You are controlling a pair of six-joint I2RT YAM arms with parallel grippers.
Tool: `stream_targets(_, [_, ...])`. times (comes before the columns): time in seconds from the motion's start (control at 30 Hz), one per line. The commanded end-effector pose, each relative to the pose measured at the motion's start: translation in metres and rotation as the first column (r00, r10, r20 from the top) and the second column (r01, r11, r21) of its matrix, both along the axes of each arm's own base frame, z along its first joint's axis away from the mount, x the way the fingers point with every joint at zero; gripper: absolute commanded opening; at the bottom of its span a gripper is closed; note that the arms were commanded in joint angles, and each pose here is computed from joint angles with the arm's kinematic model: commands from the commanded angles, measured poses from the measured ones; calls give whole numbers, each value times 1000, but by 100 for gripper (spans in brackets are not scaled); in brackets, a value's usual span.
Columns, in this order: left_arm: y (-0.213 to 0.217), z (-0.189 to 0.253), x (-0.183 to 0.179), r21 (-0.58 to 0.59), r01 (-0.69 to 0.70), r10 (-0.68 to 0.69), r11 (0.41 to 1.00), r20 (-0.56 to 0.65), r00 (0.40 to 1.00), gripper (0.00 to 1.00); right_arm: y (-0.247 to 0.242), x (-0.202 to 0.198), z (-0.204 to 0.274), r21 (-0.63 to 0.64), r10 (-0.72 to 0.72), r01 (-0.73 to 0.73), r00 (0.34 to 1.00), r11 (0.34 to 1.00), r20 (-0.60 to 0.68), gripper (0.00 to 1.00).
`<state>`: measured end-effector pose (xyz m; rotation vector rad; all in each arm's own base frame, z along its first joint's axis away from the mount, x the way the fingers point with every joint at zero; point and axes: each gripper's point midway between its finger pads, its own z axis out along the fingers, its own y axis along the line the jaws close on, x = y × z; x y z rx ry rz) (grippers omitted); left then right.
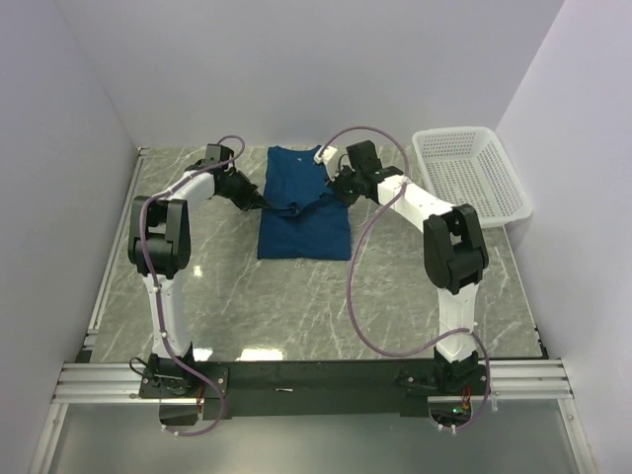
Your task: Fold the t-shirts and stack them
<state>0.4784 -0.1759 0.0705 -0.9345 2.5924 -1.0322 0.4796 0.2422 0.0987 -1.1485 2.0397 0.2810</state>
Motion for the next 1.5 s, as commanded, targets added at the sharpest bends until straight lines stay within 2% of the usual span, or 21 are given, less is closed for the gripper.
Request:
stream_targets(0.0, [-3, 22, 13, -25, 21, -19, 999, 67, 998, 1, 3, 17, 14, 21, -27, 27, 999, 999, 42, 0])
stream_targets(1.33, [-1, 33, 34, -116, -12, 24, 993, 102, 994, 2, -11, 57, 4, -19, -152, 154, 986, 988, 63, 0])
stream_targets(1.37, [-1, 40, 40, -132, -14, 33, 991, 144, 989, 8, -14, 60, 4, -19, -167, 168, 984, 986, 65, 3])
stream_targets(1.4, [2, 49, 41, -146, -23, 47, 989, 168, 985, 28, -17, 65, 6, -29, -199, 202, 976, 979, 92, 22])
stream_targets(1.43, [5, 46, 39, -155, -42, 67, 987, 154, 986, 38, -19, 69, 8, -20, -250, 253, 963, 967, 99, 38])
stream_targets(1.47, [7, 53, 40, -159, -50, 77, 986, 170, 982, 45, -23, 77, 10, -13, -302, 306, 946, 952, 116, 74])
